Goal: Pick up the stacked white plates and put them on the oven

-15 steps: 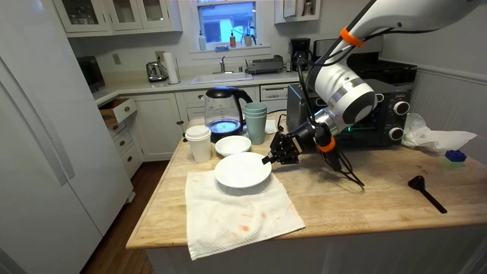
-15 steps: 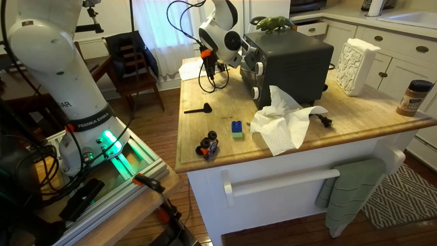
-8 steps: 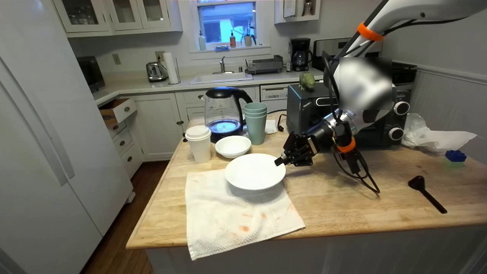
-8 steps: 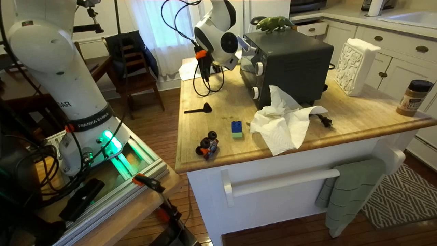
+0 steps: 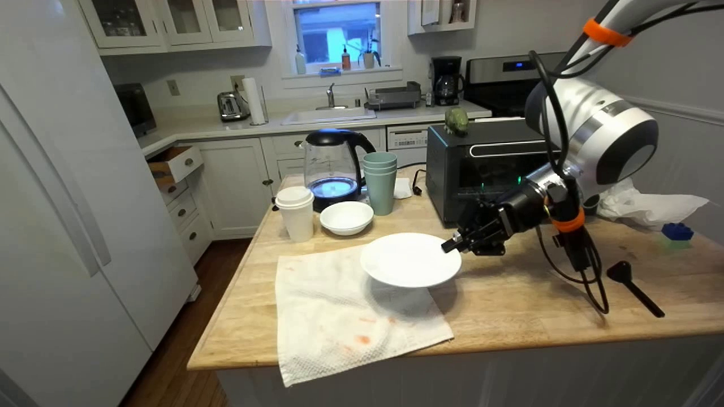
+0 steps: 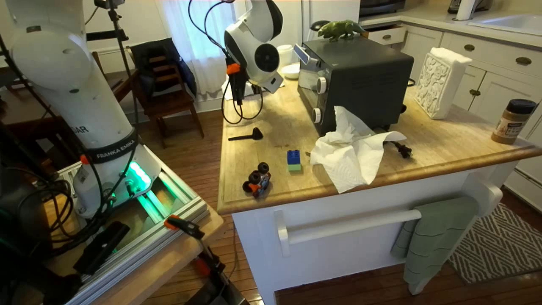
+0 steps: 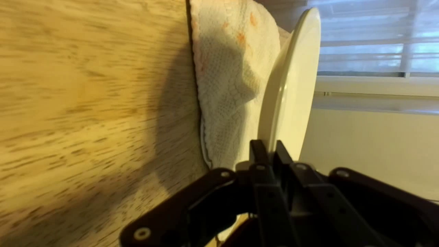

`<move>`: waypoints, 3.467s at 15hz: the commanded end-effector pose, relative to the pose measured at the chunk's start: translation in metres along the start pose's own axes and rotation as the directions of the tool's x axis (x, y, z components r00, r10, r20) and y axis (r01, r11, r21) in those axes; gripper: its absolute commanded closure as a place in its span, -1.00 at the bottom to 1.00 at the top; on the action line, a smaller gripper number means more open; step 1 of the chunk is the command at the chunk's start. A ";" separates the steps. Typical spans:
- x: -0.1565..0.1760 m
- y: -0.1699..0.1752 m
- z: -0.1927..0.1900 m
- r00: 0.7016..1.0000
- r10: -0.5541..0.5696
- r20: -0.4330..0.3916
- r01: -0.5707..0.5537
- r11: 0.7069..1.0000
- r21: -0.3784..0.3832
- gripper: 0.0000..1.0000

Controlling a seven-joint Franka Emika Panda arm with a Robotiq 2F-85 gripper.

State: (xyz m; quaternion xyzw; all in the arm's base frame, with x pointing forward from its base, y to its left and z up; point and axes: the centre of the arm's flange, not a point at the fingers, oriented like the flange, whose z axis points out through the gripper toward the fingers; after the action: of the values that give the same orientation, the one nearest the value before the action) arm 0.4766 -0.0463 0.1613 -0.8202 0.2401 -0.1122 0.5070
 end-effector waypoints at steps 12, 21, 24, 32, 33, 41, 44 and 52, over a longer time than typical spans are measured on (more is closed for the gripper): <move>-0.077 -0.048 -0.126 0.974 0.082 -0.211 -0.077 0.997 0.031 0.96; -0.068 -0.040 -0.123 0.968 0.095 -0.233 -0.096 0.995 0.007 0.83; -0.069 -0.037 -0.122 0.968 0.097 -0.230 -0.099 0.995 0.003 0.83; -0.070 -0.044 -0.185 0.908 0.300 -0.292 -0.259 0.951 0.171 0.96; -0.070 -0.044 -0.194 0.894 0.332 -0.301 -0.282 0.939 0.197 0.96; -0.084 -0.049 -0.279 0.760 0.524 -0.383 -0.393 0.841 0.371 0.96; -0.086 -0.051 -0.302 0.715 0.555 -0.425 -0.391 0.822 0.415 0.96; -0.076 -0.071 -0.334 0.521 0.597 -0.610 -0.423 0.801 0.424 0.96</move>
State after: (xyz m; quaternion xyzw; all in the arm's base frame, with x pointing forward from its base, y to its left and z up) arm 0.2906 -0.2529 0.3532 -0.5566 0.6135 -0.2696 0.4911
